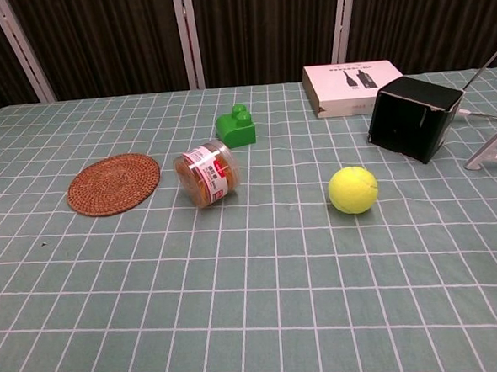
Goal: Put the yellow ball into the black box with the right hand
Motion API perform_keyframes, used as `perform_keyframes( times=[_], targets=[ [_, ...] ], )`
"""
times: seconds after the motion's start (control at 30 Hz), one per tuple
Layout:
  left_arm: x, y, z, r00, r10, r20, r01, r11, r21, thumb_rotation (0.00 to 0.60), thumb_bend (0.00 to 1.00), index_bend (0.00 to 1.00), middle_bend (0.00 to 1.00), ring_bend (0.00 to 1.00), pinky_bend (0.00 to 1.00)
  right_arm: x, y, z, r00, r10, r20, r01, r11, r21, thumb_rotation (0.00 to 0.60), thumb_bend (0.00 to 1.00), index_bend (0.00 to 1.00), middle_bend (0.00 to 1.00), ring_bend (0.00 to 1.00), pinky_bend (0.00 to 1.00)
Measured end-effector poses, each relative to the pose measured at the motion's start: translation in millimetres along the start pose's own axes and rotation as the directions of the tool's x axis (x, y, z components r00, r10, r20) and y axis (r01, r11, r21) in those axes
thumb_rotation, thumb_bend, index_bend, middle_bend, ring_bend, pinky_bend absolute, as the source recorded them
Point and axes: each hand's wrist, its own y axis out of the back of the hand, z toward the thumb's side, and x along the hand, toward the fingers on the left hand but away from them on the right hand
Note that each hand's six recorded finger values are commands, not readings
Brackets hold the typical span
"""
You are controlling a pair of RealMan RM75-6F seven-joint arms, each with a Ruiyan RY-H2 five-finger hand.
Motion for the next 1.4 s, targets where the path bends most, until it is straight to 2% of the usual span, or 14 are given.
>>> perform_keyframes(
  times=[0.13, 0.33, 0.5, 0.73, 1.03, 1.4],
  targets=[
    [1.8, -2.6, 0.7, 1.0, -0.01, 0.004, 0.01, 1.0, 0.004, 0.6, 0.14, 0.0, 0.0, 0.0, 0.0, -7.7, -22.0, 13.1, 0.996, 0.087, -0.024, -0.088, 0.996, -0.028, 0.6, 0.42, 0.45, 0.51, 0.45, 0.69],
    [5.6, -6.1, -0.6, 1.0, -0.026, -0.004, 0.026, 1.0, 0.009, 0.6, 0.14, 0.0, 0.0, 0.0, 0.0, -24.8, -47.8, 37.6, 0.991, 0.122, -0.048, -0.123, 0.992, -0.026, 0.6, 0.48, 0.46, 0.55, 0.49, 0.74],
    [7.3, -7.1, -1.9, 0.999, -0.03, -0.01, 0.031, 0.999, 0.01, 0.6, 0.14, 0.0, 0.0, 0.0, 0.0, -40.4, -61.9, 50.8, 0.99, 0.13, -0.048, -0.134, 0.989, -0.071, 0.6, 0.49, 0.46, 0.55, 0.49, 0.74],
    [8.2, -8.1, -4.8, 0.999, -0.033, -0.021, 0.033, 0.999, 0.012, 0.6, 0.14, 0.0, 0.0, 0.0, 0.0, -64.4, -90.5, 68.4, 0.981, 0.185, -0.053, -0.191, 0.974, -0.12, 0.6, 0.5, 0.46, 0.55, 0.49, 0.74],
    [5.5, -8.6, -12.0, 0.998, -0.036, -0.052, 0.036, 0.999, 0.016, 0.6, 0.14, 0.0, 0.0, 0.0, 0.0, -100.9, -127.9, 86.6, 0.968, 0.245, -0.057, -0.25, 0.962, -0.113, 0.6, 0.5, 0.46, 0.55, 0.49, 0.74],
    [9.7, -12.7, -19.4, 0.995, -0.053, -0.087, 0.055, 0.998, 0.019, 0.6, 0.14, 0.0, 0.0, 0.0, 0.0, -141.9, -143.4, 98.6, 0.97, 0.236, -0.056, -0.241, 0.964, -0.111, 0.6, 0.5, 0.46, 0.55, 0.49, 0.74]
  ],
)
